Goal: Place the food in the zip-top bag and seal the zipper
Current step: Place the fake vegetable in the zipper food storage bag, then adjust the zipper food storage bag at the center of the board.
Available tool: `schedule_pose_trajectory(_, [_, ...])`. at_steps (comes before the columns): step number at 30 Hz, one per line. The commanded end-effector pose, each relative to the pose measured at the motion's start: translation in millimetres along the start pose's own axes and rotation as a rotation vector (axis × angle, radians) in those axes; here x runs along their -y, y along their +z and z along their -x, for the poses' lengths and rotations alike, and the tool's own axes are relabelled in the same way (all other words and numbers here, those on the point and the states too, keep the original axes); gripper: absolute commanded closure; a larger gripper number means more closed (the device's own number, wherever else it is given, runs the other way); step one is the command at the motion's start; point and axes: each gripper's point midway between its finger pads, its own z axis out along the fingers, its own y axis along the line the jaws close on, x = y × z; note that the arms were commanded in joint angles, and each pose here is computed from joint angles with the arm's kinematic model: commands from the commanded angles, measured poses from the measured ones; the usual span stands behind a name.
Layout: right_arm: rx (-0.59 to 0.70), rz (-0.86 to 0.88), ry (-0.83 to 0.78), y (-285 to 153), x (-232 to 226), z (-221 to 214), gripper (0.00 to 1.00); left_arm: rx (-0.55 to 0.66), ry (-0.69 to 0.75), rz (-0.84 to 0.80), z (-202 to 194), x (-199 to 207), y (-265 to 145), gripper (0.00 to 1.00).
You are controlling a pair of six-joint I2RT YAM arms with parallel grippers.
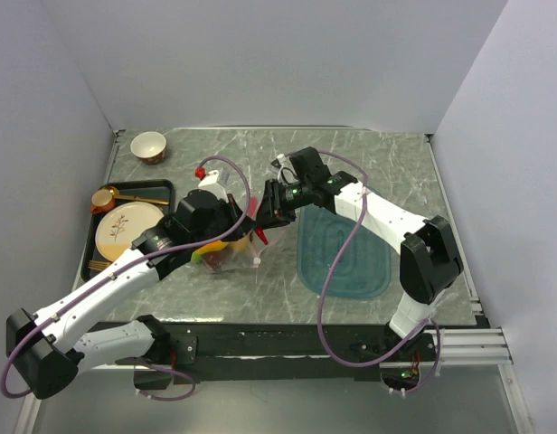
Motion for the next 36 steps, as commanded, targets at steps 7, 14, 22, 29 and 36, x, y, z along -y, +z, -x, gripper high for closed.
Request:
schedule_pose_trajectory(7, [0.139, -0.094, -0.143, -13, -6, 21, 0.28, 0.147, -0.026, -0.085, 47, 33, -20, 0.99])
schedule_pose_trajectory(14, [0.414, -0.244, -0.222, -79, -12, 30, 0.23, 0.272, -0.106, 0.051, 73, 13, -34, 0.99])
schedule_pose_trajectory(22, [0.495, -0.301, -0.162, -91, 12, 24, 0.22, 0.414, -0.164, 0.125, 99, -4, -63, 0.99])
schedule_pose_trajectory(29, [0.417, -0.202, -0.122, -56, 11, 28, 0.33, 0.376, -0.176, 0.118, 87, -5, -54, 0.99])
schedule_pose_trajectory(36, [0.442, -0.225, -0.153, -59, 3, 43, 1.0, 0.382, -0.168, 0.157, 86, -13, -53, 0.99])
